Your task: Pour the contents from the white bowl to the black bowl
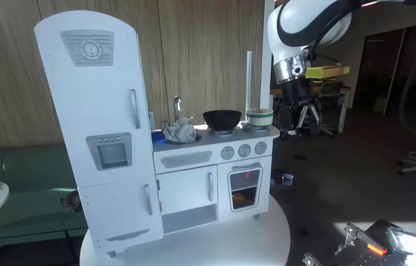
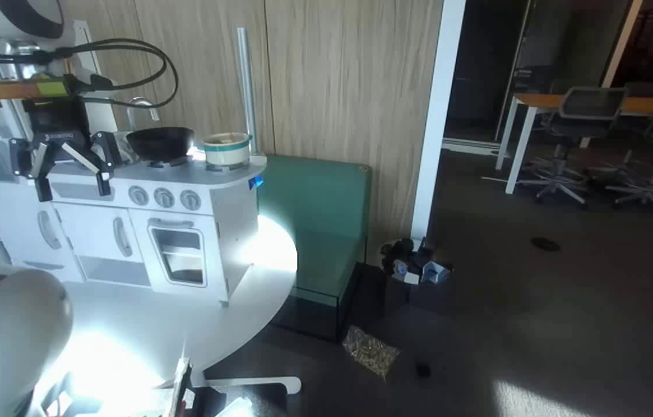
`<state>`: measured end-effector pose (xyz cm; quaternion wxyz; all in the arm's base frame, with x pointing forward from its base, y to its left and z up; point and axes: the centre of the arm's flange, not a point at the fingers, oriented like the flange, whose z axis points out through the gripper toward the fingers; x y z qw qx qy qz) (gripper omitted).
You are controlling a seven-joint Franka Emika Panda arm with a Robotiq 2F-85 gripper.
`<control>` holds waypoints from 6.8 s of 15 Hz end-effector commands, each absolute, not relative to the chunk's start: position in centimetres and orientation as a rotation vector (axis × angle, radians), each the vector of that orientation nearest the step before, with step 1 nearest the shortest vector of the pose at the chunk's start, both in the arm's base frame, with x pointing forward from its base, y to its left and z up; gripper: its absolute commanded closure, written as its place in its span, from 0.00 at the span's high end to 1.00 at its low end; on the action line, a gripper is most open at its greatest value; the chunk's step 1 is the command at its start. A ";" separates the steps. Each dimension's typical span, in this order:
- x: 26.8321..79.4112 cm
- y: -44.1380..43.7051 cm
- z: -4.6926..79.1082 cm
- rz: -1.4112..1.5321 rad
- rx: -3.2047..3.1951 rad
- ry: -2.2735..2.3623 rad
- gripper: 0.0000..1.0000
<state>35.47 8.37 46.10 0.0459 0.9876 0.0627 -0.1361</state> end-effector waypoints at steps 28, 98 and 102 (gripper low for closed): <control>51.8 -5.2 57.6 0.327 2.950 -0.145 1.00; 67.1 -10.9 51.4 -0.077 3.021 0.589 0.03; 66.3 -8.3 53.2 -0.087 2.959 0.572 0.03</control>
